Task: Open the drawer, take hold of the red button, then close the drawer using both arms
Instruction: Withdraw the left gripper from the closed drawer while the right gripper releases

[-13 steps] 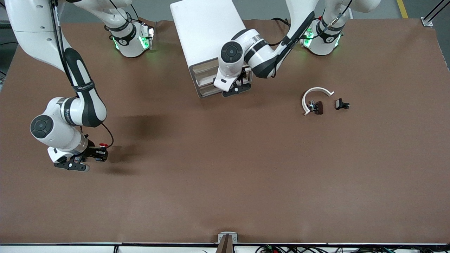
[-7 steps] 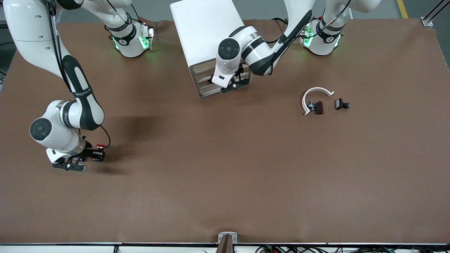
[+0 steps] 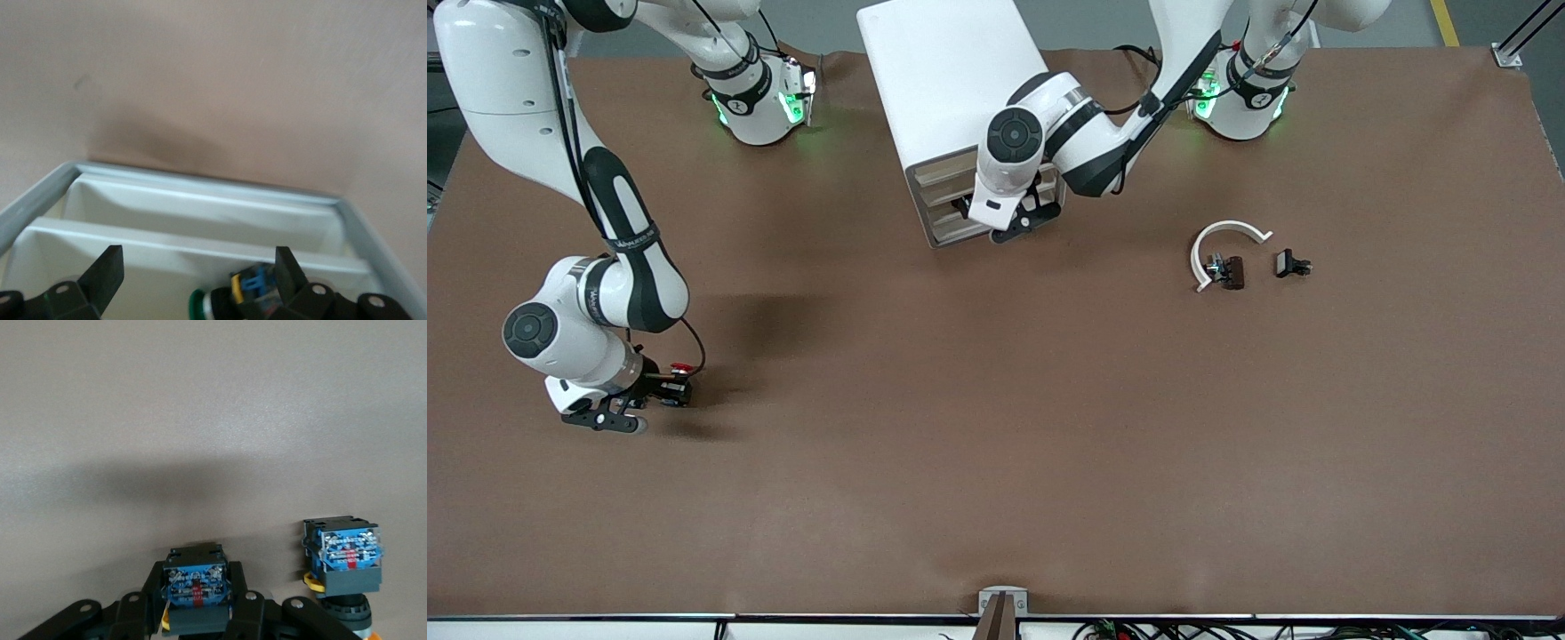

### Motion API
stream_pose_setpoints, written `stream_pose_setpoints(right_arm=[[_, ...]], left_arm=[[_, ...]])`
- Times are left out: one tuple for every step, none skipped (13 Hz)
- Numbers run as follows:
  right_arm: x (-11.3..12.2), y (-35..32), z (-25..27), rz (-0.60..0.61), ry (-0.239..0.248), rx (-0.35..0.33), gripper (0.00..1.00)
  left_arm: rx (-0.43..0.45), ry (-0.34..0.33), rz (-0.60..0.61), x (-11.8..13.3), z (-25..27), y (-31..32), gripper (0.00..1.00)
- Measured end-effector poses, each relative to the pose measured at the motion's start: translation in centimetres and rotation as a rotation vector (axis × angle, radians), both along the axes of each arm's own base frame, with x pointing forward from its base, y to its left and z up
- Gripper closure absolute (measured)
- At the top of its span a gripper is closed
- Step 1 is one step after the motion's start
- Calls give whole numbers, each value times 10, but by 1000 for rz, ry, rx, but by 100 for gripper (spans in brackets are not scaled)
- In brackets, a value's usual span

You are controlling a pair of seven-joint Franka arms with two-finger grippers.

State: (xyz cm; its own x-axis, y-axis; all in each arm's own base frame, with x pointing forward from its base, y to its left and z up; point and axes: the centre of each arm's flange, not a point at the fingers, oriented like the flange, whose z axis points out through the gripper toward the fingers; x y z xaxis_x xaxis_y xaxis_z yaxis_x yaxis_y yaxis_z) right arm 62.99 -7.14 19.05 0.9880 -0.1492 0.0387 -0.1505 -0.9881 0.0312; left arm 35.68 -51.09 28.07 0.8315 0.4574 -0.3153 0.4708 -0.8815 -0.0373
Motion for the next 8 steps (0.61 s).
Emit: stream_pose_setpoints(right_arm=[[0,0,0,1,0,0,58],[0,1,0,1,0,1,58],[0,1,-1,1,1,1,58],[0,1,-1,1,1,2,58],[0,1,-2,-2,0,4,58],[0,0,-3,-6,-4,6,58],[0,0,-5,-10,-6,8,58],[0,0,-7,-12,-6,9,58]], left_arm=[[-11,-9,34,20,6,9,0],[-23,-20,70,42,12,21,0],[-33,-35,105,67,18,36,0],[-36,-59,135,92,25,54,0],[-31,-93,158,117,33,74,0],[-21,-128,173,140,40,93,0],[-9,-165,187,160,49,112,0],[4,-205,200,179,58,131,0]])
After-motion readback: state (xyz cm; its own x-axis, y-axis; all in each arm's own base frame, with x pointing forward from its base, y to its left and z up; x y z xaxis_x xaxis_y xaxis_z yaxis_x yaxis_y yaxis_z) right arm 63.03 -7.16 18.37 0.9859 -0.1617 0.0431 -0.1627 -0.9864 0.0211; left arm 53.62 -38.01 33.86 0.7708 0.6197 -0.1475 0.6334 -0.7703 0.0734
